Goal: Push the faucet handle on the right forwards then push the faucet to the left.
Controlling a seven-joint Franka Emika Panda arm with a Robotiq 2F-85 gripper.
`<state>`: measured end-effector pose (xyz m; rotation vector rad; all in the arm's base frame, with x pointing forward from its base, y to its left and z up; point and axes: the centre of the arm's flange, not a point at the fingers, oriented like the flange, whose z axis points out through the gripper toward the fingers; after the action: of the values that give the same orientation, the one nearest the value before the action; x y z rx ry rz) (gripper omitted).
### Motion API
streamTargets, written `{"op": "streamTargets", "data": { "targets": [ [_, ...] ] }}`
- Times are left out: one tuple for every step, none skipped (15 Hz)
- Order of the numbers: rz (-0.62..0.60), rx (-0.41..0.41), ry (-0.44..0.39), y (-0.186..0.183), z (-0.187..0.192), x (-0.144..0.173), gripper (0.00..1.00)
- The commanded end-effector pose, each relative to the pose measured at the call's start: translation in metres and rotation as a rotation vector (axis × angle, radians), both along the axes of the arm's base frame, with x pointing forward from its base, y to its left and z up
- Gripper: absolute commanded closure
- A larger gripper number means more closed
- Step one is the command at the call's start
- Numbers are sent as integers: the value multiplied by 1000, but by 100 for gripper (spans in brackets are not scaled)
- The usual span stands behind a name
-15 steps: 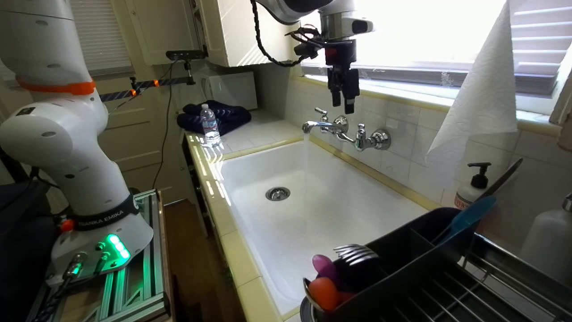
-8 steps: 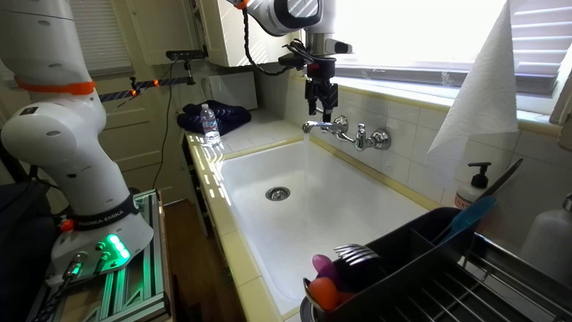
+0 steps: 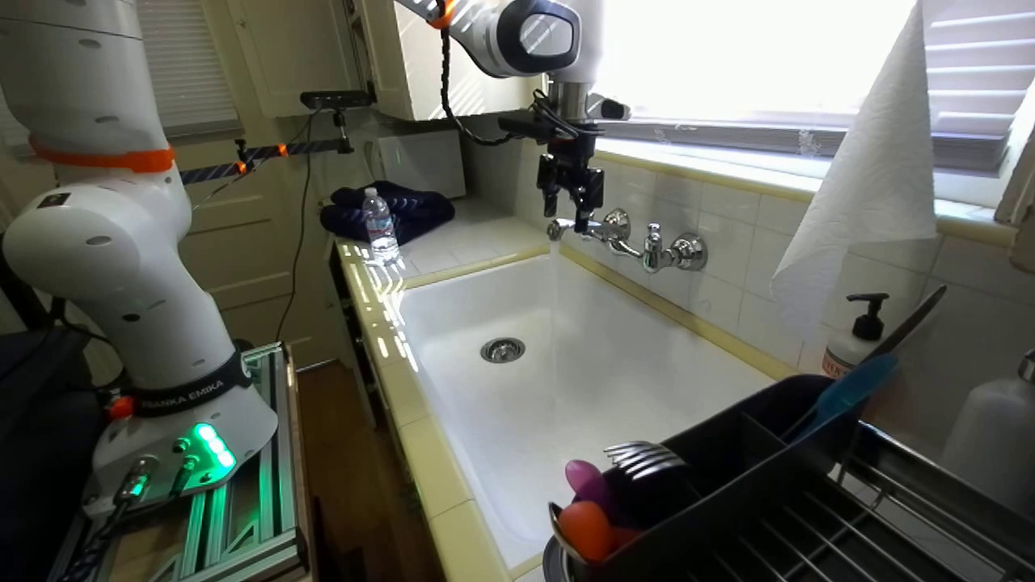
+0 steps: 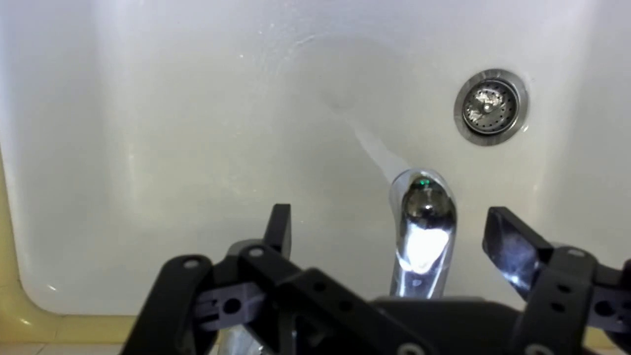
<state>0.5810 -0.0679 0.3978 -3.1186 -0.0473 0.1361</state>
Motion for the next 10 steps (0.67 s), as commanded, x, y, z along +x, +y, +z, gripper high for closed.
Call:
{"op": "streamTargets", "data": {
  "targets": [
    [31, 27, -7, -1, -15, 4, 0],
    [37, 32, -8, 0, -18, 6, 0],
    [40, 36, -12, 0, -20, 8, 0],
    [42, 43, -21, 1, -22, 10, 0],
    [46, 48, -28, 1, -24, 12, 0],
    [46, 55, -39, 2, -25, 14, 0],
    [46, 61, -54, 3, -27, 16, 0],
    [47, 65, -59, 4, -28, 18, 0],
    [49, 67, -68, 5, -29, 19, 25],
    [51, 68, -73, 5, -29, 20, 27]
  ]
}}
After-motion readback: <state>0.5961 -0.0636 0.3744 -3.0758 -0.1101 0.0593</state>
